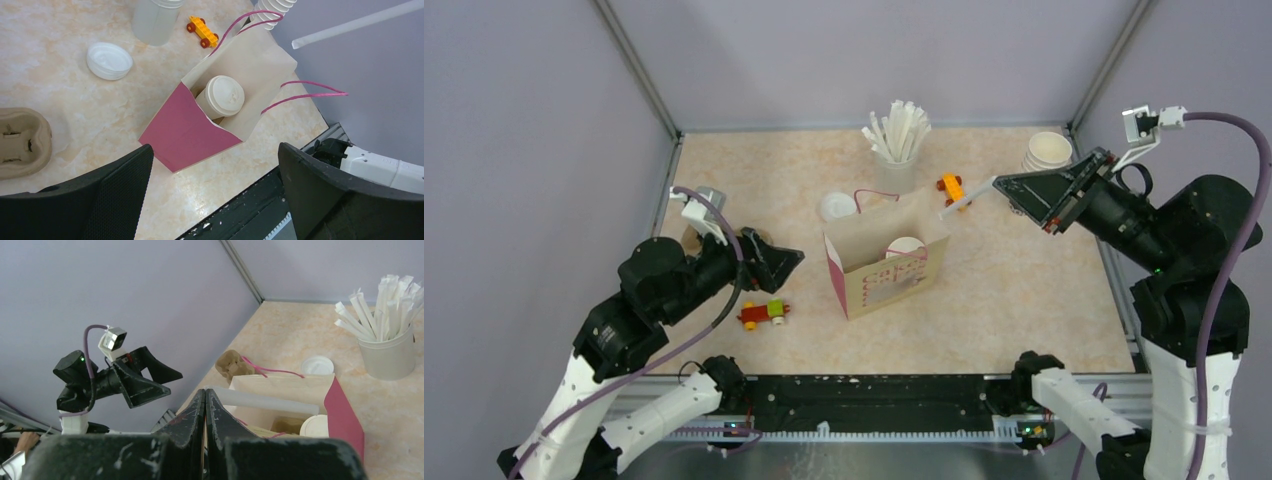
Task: Pack the takeout coffee
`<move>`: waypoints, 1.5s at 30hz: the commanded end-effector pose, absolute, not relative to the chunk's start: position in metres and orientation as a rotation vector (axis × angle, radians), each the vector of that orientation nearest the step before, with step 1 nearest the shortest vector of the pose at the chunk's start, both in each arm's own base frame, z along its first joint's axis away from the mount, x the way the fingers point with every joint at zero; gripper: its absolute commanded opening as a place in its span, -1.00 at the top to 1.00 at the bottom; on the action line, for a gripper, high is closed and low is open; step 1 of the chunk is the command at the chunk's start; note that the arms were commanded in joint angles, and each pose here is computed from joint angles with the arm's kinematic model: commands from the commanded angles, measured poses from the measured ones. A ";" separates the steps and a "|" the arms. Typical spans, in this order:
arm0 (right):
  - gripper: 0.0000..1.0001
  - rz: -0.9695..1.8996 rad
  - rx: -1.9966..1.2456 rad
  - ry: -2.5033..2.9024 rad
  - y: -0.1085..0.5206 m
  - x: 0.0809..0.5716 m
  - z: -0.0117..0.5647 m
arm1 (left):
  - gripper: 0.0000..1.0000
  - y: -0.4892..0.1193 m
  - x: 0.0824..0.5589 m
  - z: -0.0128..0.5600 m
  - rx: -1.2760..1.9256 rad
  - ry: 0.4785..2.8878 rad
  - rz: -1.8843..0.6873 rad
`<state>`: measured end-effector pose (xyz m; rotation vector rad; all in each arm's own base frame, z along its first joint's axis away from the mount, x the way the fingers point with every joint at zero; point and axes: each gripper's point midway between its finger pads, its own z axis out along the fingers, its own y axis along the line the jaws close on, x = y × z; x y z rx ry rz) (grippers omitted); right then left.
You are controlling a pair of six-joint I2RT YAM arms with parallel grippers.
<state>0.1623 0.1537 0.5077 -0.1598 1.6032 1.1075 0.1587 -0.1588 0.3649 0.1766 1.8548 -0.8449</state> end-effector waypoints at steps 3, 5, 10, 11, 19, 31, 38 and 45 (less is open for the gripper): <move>1.00 1.137 -0.183 1.525 0.155 0.156 0.537 | -0.98 -0.158 0.161 0.370 0.156 1.824 -0.850; 1.00 1.130 -0.180 1.533 0.155 0.156 0.535 | -0.98 -0.157 0.161 0.371 0.158 1.825 -0.848; 1.00 1.154 -0.165 1.580 0.157 0.160 0.517 | -0.97 -0.154 0.159 0.372 0.151 1.820 -0.845; 1.00 1.164 -0.159 1.588 0.158 0.163 0.513 | -0.97 -0.153 0.158 0.372 0.150 1.820 -0.844; 1.00 1.182 -0.117 1.625 0.163 0.190 0.475 | -0.98 -0.148 0.157 0.372 0.143 1.814 -0.829; 1.00 1.135 -0.163 1.653 0.179 0.219 0.463 | -0.98 -0.150 0.160 0.363 0.153 1.830 -0.809; 1.00 0.926 -0.358 1.754 0.236 0.237 0.425 | -0.97 -0.149 0.162 0.365 0.165 1.822 -0.788; 0.50 0.879 -0.631 1.815 0.312 0.226 0.403 | -0.97 -0.138 0.163 0.370 0.147 1.811 -0.738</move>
